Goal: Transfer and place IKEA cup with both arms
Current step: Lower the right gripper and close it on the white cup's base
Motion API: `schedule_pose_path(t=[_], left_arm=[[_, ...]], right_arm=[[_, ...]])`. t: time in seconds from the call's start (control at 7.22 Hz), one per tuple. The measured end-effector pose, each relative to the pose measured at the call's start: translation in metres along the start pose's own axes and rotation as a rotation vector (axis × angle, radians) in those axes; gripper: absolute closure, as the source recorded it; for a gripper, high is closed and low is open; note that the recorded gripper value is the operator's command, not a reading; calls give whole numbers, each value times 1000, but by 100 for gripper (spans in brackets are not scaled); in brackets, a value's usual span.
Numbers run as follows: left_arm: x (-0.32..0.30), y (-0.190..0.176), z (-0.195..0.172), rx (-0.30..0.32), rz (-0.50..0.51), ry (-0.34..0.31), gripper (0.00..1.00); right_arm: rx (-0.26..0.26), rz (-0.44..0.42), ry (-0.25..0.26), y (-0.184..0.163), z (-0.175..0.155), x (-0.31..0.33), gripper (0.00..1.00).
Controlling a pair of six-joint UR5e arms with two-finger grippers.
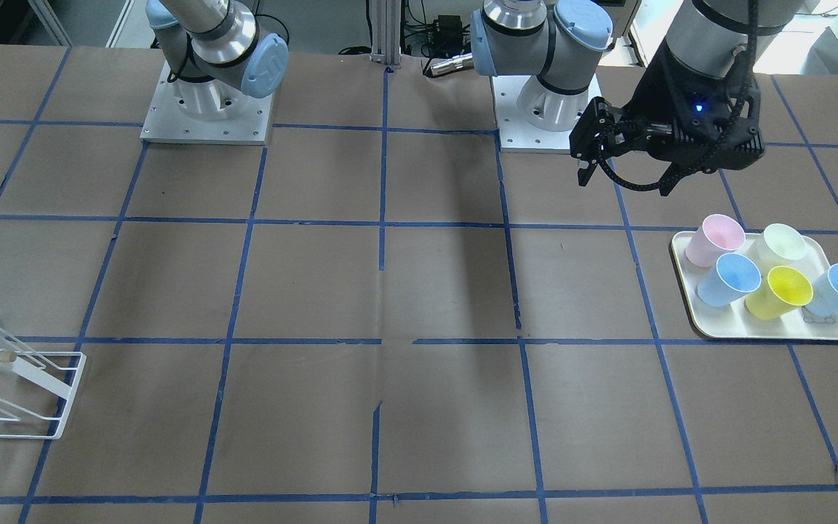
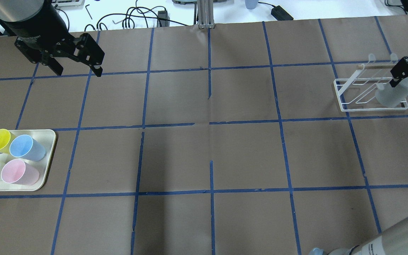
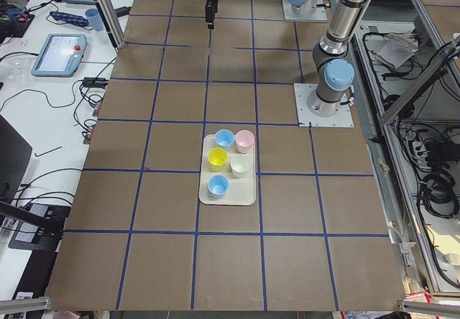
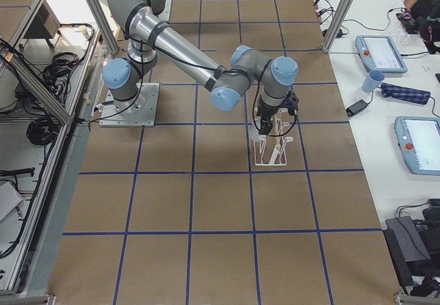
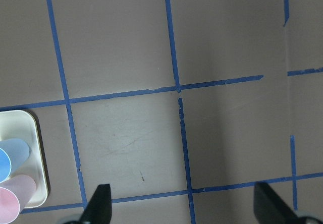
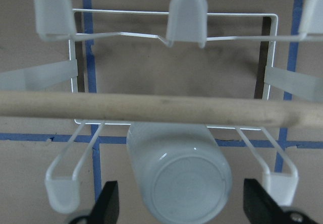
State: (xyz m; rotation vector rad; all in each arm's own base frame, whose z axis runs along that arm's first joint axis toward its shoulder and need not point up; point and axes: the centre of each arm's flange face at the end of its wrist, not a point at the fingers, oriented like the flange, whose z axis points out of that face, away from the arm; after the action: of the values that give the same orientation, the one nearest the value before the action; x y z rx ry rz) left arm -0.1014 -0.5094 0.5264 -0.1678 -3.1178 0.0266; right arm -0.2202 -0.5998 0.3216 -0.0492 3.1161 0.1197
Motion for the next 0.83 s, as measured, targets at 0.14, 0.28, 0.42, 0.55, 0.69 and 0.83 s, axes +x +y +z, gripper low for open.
schedule_pose_path(t=[0.14,0.28,0.42,0.55,0.69,0.83], left_arm=[[0,0,0,0,0,0,0],[0,0,0,0,0,0,0],[0,0,0,0,0,0,0],[0,0,0,0,-1,0,0],[0,0,0,0,-1,0,0],[0,0,0,0,-1,0,0]], right_arm=[[-1,-1,-2,0,2,0,13],[-4,-1,-5,0,4,-1,13],[-7,-1,-8,0,6,-1,13],[-12,-2,-11,1,9,-2,13],[-15,-2,-14,1,11,-2,13],[-15,-2,-14,1,14,-2,13]])
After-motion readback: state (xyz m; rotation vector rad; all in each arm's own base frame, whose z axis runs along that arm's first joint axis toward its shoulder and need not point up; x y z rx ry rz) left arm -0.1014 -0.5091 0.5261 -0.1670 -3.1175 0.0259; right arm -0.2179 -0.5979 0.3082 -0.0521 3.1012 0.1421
